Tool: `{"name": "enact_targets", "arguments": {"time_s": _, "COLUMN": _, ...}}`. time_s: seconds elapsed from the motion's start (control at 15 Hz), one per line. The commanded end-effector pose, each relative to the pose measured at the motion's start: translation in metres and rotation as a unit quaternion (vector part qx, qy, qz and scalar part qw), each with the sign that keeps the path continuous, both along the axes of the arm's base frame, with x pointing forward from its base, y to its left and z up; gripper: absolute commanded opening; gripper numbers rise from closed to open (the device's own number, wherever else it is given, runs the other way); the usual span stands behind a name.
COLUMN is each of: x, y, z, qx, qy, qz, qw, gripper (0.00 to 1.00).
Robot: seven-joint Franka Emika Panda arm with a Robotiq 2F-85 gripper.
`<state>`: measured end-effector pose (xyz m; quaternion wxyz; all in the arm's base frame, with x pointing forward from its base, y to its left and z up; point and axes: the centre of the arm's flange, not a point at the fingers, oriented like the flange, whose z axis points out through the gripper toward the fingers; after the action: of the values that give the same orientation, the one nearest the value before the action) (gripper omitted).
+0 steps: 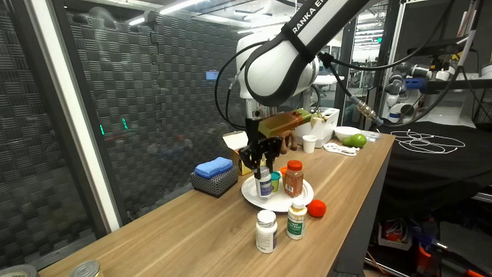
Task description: Put the bottles on the tray
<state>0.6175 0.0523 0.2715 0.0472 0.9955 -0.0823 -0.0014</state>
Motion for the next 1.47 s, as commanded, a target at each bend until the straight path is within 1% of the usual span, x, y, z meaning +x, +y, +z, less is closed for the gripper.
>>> {"name": "enact_targets", "arguments": {"time_s": 0.0, "x": 0.006, "y": -0.006, "z": -0.010, "qx": -0.001, "qy": -0.001, "qz": -0.008, "qw": 1.0000, "gripper": 0.20}}
{"name": "enact_targets", "arguments": {"time_s": 0.13, "x": 0.009, "y": -0.010, "z": -0.018, "qx": 0.005, "qy": 0.000, "qz": -0.010, "qw": 0.9999, "gripper": 0.20}}
{"name": "enact_targets", "arguments": {"time_s": 0.27, "x": 0.013, "y": -0.012, "z": -0.022, "qx": 0.004, "qy": -0.007, "qz": -0.012, "qw": 0.9999, "gripper": 0.20}}
{"name": "enact_targets", "arguments": {"time_s": 0.73, "x": 0.029, "y": -0.017, "z": -0.016, "qx": 0.001, "qy": -0.034, "qz": -0.018, "qw": 0.9993, "gripper": 0.20}}
{"name": "enact_targets", "arguments": {"time_s": 0.93, "x": 0.031, "y": -0.019, "z": -0.018, "qx": 0.001, "qy": -0.032, "qz": -0.015, "qw": 0.9994, "gripper": 0.20}}
{"name": "enact_targets", "arguments": {"time_s": 1.0, "x": 0.030, "y": -0.018, "z": -0.018, "qx": 0.003, "qy": -0.031, "qz": -0.014, "qw": 0.9994, "gripper": 0.23}}
{"name": "enact_targets", "arguments": {"time_s": 1.07, "x": 0.029, "y": -0.017, "z": -0.017, "qx": 0.005, "qy": -0.027, "qz": -0.009, "qw": 0.9996, "gripper": 0.69}}
{"name": "enact_targets", "arguments": {"time_s": 1.13, "x": 0.026, "y": -0.015, "z": -0.016, "qx": 0.002, "qy": -0.026, "qz": -0.001, "qw": 0.9996, "gripper": 0.71}}
{"name": "enact_targets", "arguments": {"time_s": 1.2, "x": 0.023, "y": -0.012, "z": -0.014, "qx": 0.005, "qy": -0.025, "qz": 0.003, "qw": 0.9997, "gripper": 0.77}}
{"name": "enact_targets", "arguments": {"time_s": 1.27, "x": 0.021, "y": -0.008, "z": -0.010, "qx": 0.005, "qy": -0.030, "qz": 0.008, "qw": 0.9995, "gripper": 0.86}}
{"name": "enact_targets", "arguments": {"time_s": 1.4, "x": 0.016, "y": 0.005, "z": 0.001, "qx": 0.001, "qy": -0.040, "qz": 0.018, "qw": 0.9990, "gripper": 0.99}}
